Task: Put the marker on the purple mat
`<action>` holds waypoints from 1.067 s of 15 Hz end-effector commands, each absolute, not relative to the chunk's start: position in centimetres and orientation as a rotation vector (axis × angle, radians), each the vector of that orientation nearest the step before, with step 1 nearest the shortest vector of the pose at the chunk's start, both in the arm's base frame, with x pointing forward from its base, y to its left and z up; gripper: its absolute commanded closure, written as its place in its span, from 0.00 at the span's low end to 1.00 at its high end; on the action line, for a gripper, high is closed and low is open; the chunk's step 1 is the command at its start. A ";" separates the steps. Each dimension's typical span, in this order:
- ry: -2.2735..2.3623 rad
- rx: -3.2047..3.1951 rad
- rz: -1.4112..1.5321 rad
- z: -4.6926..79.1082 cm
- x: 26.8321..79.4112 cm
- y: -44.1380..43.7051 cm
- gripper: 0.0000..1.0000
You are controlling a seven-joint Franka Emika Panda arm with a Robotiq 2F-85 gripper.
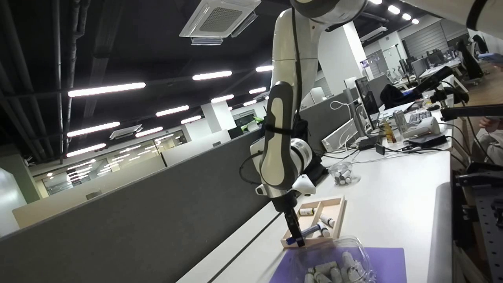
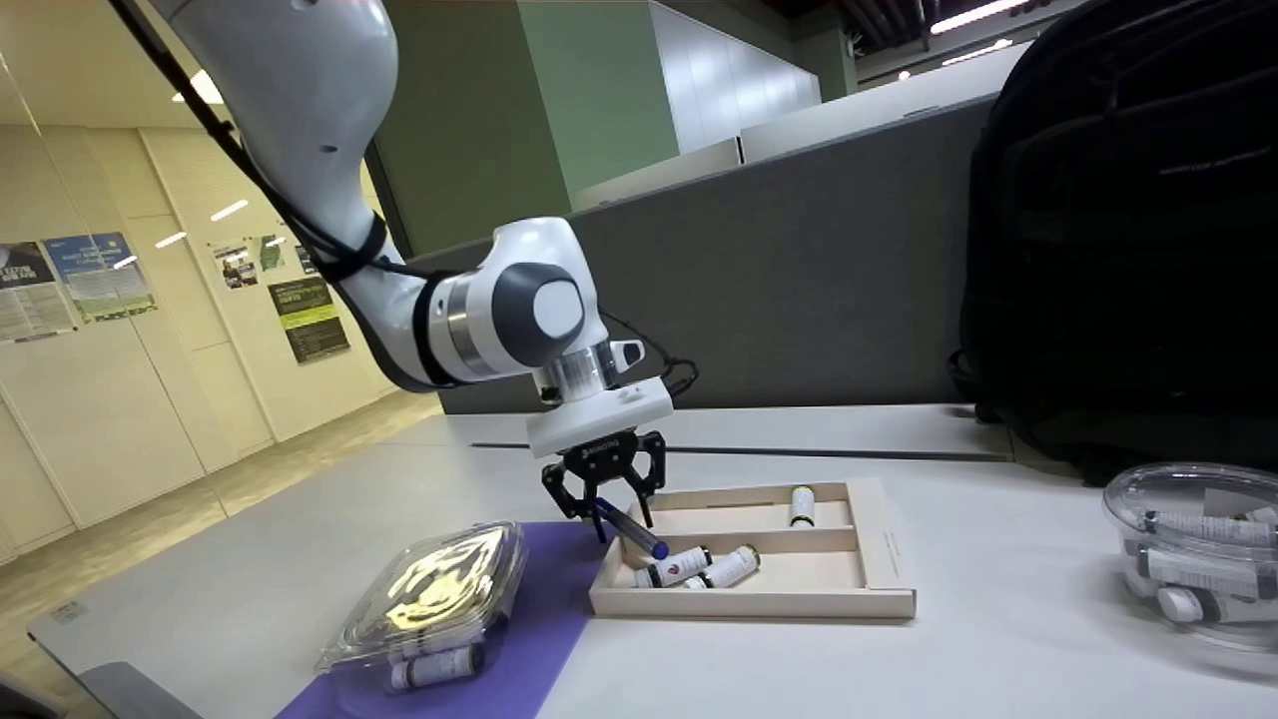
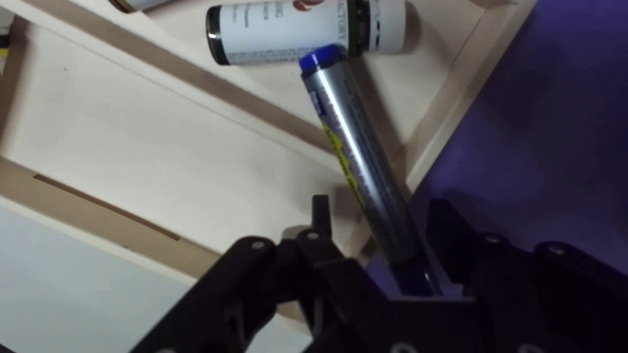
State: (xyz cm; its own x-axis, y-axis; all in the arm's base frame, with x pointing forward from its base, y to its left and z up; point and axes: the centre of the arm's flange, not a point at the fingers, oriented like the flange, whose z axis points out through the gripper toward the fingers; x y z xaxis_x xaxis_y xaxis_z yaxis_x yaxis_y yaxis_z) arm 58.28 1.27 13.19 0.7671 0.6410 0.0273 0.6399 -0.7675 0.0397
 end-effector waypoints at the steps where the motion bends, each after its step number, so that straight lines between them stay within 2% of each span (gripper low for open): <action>1: 1.037 2.942 0.072 13.6 59.1 1.7 0.75; 5: 1.039 2.943 0.108 14.7 58.8 1.8 1.00; 7: 1.030 2.936 0.131 15.7 58.5 1.7 0.95; 16: 1.035 2.972 0.193 20.6 57.2 3.7 0.95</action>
